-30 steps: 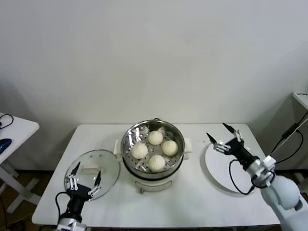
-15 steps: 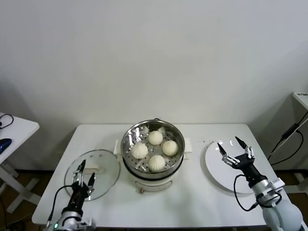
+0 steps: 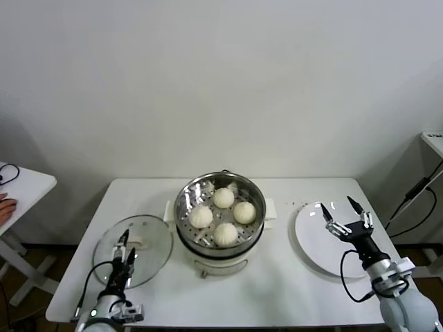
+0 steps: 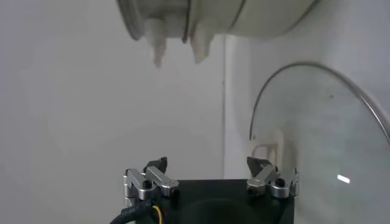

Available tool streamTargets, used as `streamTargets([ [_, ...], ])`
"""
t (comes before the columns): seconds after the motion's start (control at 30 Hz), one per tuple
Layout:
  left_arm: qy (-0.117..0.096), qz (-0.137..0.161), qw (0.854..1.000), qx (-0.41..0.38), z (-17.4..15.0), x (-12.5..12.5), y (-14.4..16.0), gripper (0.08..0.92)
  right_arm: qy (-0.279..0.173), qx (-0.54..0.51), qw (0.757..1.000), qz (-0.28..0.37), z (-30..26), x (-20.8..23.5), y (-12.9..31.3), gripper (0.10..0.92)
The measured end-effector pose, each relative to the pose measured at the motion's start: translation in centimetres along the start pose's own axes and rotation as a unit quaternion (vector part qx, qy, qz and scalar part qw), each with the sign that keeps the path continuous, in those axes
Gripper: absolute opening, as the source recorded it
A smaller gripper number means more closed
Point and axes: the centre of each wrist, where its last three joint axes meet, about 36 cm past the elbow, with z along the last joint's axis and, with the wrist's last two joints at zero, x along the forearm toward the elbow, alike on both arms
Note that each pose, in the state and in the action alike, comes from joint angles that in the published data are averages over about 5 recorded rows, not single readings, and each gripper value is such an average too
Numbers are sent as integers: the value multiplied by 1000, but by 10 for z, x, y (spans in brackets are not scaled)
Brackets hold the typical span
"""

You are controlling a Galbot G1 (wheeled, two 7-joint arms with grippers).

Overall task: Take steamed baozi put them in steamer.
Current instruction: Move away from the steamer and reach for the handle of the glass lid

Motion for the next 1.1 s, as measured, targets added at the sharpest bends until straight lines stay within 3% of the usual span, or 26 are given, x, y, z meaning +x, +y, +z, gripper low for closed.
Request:
streamTargets([
  [1.1,20,8,1000,-21,6,-62,-14,823,3,19,1000,3,9,1,2,823],
])
